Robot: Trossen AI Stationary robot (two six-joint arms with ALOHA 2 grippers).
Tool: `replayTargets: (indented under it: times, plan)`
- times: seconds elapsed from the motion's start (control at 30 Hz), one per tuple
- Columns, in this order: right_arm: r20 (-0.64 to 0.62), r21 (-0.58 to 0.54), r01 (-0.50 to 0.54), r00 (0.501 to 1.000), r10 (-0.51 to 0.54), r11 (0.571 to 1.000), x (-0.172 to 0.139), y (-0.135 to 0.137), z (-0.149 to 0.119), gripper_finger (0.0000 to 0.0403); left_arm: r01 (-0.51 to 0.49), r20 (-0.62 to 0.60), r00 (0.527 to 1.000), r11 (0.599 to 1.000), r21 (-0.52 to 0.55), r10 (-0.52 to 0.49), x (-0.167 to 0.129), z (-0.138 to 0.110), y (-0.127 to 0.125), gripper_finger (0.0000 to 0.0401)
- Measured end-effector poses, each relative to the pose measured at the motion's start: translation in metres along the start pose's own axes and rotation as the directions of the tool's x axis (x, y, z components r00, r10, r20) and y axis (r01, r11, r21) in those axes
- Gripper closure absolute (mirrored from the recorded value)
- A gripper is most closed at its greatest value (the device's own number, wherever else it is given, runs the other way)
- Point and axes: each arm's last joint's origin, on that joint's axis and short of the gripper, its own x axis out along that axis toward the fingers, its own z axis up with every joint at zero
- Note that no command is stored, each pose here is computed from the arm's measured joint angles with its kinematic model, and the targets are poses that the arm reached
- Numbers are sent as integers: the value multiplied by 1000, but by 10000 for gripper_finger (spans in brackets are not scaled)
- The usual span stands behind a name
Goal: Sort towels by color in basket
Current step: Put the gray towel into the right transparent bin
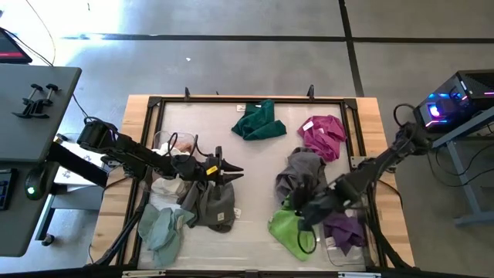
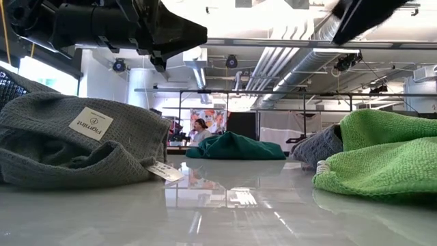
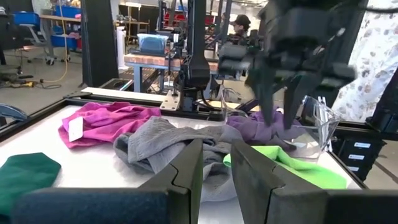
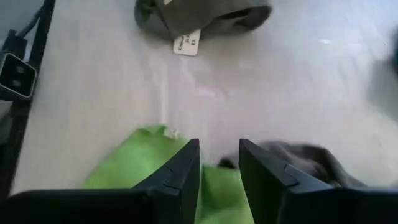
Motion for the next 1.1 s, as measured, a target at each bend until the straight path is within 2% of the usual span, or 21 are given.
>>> replayTargets:
  times: [0.2, 0.4, 0.63, 0.77, 0.9, 1.1]
  plan:
    - [77, 100, -19, 997, 11, 995, 38, -25, -21, 304, 17, -3, 1000, 1000, 1, -17, -1, -1, -5, 330]
    - [24, 228, 57, 998, -64, 972, 55, -54, -32, 304, 20, -3, 1000, 998, -60, -20, -1, -1, -5, 330]
    - [-88, 146, 89, 993, -76, 985, 55, -85, -18, 304, -29, 0, 1000, 997, -77, 29, -2, -1, -5, 330]
    - [-212, 152, 128, 973, -94, 980, 49, -100, -16, 302, -57, 3, 998, 995, -77, 57, -2, -1, -4, 330]
    - [-305, 93, 134, 947, -100, 987, 46, -110, -20, 273, -56, -3, 998, 994, -93, 56, -2, -1, -4, 330]
    - [-374, 83, 97, 925, -59, 992, 40, -130, -14, 185, -91, -7, 996, 992, -89, 91, -1, -2, -1, 330]
